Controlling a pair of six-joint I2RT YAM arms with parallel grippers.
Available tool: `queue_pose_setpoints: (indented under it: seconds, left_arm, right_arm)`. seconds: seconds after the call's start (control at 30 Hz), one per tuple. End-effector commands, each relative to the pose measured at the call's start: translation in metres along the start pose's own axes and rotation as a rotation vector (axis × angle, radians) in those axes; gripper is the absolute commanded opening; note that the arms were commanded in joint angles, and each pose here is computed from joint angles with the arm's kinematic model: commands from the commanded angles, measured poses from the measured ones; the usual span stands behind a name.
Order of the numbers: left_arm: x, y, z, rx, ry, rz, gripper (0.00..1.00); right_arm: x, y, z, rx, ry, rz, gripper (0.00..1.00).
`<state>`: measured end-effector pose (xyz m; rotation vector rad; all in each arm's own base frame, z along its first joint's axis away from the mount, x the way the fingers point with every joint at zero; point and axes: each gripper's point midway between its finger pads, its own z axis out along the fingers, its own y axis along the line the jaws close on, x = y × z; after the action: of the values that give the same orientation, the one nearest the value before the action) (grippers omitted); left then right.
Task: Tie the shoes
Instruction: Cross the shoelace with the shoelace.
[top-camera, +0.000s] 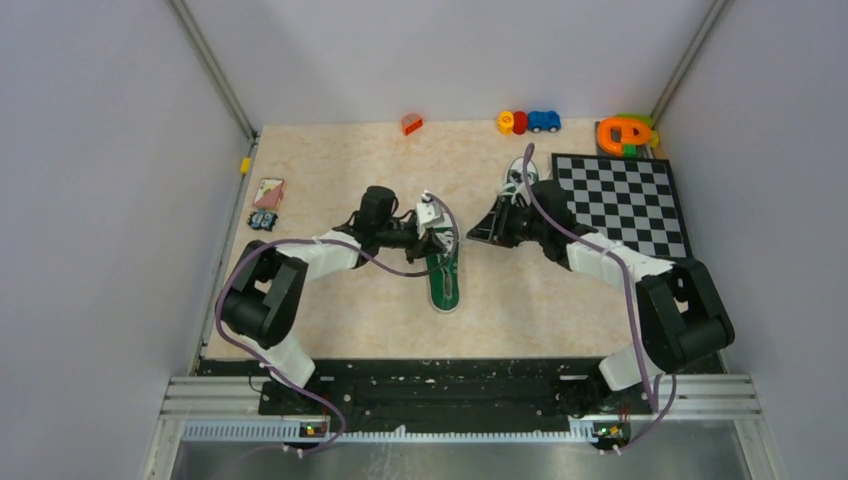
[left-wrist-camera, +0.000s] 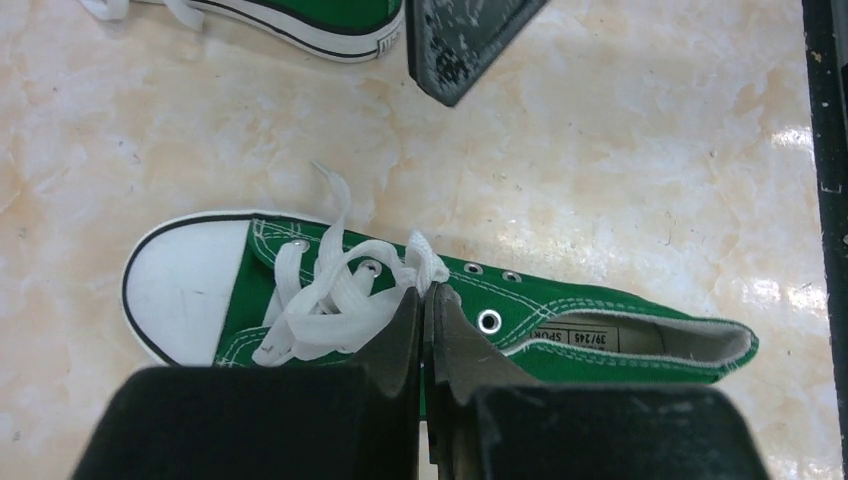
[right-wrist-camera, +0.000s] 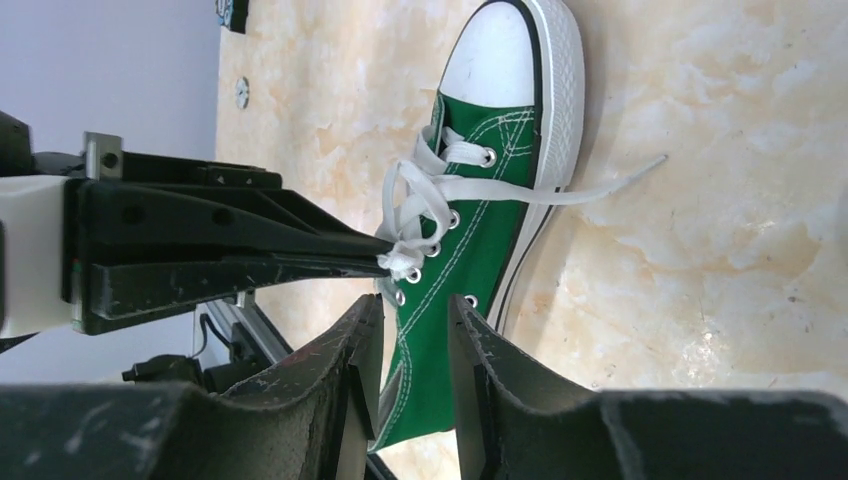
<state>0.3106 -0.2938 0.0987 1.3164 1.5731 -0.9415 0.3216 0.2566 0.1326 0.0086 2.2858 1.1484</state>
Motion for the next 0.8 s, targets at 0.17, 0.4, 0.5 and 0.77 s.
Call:
queue_pose_setpoints:
  seconds: [0.17, 0.4, 0.5, 0.77]
  left_arm:
    - [-0.025, 0.021, 0.005, -0.086, 0.028, -0.1, 0.0]
    - [-0.018, 0.011, 0.006, -0.067, 0.048, -0.1, 0.0]
    - [-0.024, 0.012, 0.006, -0.057, 0.043, -0.101, 0.0]
    - [-0.034, 0.023, 0.008, -0.089, 0.039, -0.125, 0.0]
  right_arm:
    - [0.004, -0.009, 0.006, 0.013, -0.011, 0.039, 0.34]
    - [0.012, -0.012, 0.01, -0.076, -0.093, 0.13, 0.27]
    - [0.01, -0.005, 0.01, -0.113, -0.092, 0.116, 0.26]
    - [0.019, 0.005, 0.021, -0.139, -0.092, 0.102, 0.26]
